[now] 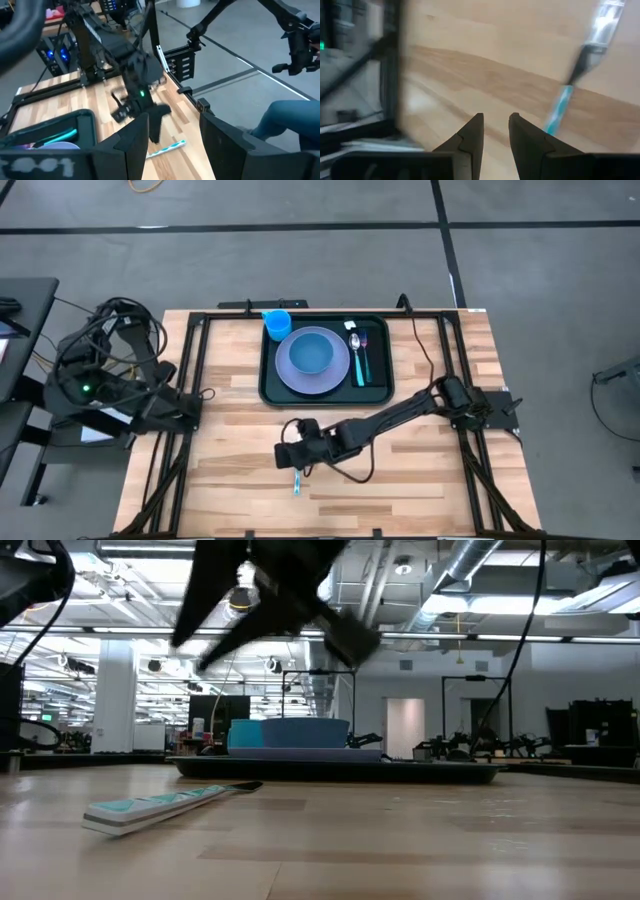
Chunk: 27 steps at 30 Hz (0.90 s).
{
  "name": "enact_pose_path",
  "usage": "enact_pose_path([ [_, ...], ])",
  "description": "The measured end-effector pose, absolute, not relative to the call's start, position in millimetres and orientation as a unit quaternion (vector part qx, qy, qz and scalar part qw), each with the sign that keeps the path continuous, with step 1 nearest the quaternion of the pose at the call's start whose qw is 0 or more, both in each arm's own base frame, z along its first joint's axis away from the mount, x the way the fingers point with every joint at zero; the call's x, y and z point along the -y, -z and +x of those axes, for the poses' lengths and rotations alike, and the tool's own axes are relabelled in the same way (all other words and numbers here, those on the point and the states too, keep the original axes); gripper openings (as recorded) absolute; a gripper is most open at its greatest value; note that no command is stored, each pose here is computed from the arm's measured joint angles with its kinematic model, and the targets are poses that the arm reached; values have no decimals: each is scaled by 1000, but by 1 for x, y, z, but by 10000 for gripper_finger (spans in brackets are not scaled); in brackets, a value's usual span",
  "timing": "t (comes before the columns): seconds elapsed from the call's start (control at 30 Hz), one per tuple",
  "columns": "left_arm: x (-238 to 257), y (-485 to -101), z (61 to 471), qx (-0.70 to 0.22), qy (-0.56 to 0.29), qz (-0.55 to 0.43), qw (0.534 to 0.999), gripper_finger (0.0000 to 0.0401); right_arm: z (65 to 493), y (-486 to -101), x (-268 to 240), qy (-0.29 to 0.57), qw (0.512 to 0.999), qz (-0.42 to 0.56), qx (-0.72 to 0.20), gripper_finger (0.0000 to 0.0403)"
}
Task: Set up tray
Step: Put the knife on top of the table napkin to the right of the fork on the tray
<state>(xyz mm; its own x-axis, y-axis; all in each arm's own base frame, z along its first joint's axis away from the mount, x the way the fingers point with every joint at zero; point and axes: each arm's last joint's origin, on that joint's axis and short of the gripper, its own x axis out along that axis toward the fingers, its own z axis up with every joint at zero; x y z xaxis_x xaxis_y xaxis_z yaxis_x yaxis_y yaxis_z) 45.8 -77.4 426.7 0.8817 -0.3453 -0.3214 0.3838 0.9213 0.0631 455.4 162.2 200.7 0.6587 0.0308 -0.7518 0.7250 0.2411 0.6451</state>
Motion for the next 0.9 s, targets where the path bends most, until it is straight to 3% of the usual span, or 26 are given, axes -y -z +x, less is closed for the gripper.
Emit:
enact_pose_path([
  [0.4,77,-427,42,-134,175,90,971,167,480,-152,-141,211,717,555,-366,81],
  [0.9,77,-424,42,-143,179,102,968,167,486,-151,-145,178,697,591,-365,82],
])
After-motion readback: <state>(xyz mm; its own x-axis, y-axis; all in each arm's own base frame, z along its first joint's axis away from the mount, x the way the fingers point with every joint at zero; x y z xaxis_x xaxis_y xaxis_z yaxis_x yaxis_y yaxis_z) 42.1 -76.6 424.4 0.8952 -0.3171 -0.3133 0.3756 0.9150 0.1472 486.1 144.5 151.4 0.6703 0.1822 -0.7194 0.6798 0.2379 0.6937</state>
